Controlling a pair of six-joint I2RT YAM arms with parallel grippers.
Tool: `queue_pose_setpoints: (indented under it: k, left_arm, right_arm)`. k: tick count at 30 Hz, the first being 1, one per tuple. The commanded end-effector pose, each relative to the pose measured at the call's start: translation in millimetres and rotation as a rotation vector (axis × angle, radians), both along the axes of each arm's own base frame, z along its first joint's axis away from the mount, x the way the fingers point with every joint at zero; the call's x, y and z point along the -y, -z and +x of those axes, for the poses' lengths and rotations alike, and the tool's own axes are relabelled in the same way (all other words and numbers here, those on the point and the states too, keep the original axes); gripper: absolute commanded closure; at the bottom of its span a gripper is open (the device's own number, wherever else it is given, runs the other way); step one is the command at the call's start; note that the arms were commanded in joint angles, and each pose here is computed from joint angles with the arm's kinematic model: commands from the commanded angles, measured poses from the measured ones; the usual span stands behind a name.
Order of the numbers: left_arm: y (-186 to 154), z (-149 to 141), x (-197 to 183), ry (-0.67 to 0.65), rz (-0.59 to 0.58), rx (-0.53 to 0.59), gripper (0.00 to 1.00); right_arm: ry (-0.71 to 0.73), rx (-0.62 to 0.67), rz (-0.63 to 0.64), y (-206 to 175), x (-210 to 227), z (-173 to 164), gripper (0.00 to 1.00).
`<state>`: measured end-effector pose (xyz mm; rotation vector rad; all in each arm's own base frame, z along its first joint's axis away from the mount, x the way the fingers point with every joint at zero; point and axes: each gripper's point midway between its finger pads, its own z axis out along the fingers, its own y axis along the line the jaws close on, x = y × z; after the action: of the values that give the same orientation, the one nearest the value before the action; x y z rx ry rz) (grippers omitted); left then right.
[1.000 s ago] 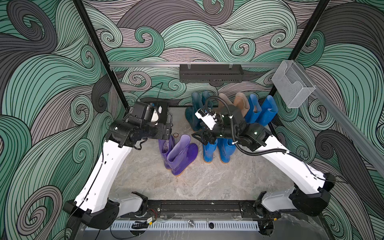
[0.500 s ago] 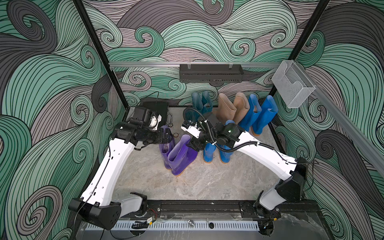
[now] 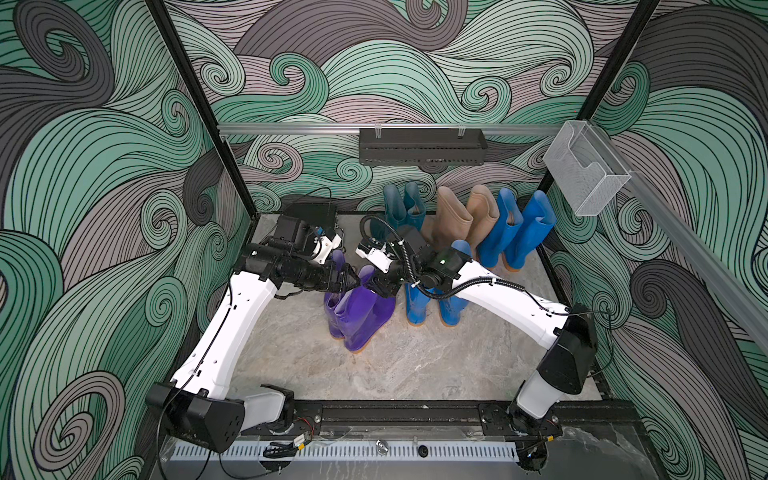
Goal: Match and arrange rain boots in pairs
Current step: Pair a pair of rain boots at the center of the board.
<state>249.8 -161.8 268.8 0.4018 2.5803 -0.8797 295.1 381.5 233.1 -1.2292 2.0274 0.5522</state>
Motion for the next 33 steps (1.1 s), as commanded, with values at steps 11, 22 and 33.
queue_pose_setpoints:
  k: [11, 22, 33]
  left_arm:
    - [28, -28, 7, 0.137, 0.124, -0.105, 0.01]
    - [30, -10, 3, -0.002, 0.155, -0.132, 0.88]
    - [-21, 14, 50, -0.091, -0.035, 0.025, 1.0]
  right_arm:
    - [0.04, -0.013, 0.273, -30, -19, 19, 0.35]
    - [0.238, 0.082, 0.293, -61, 35, 31, 0.22]
    - [0.32, 0.121, 0.177, -65, 71, 27, 0.2]
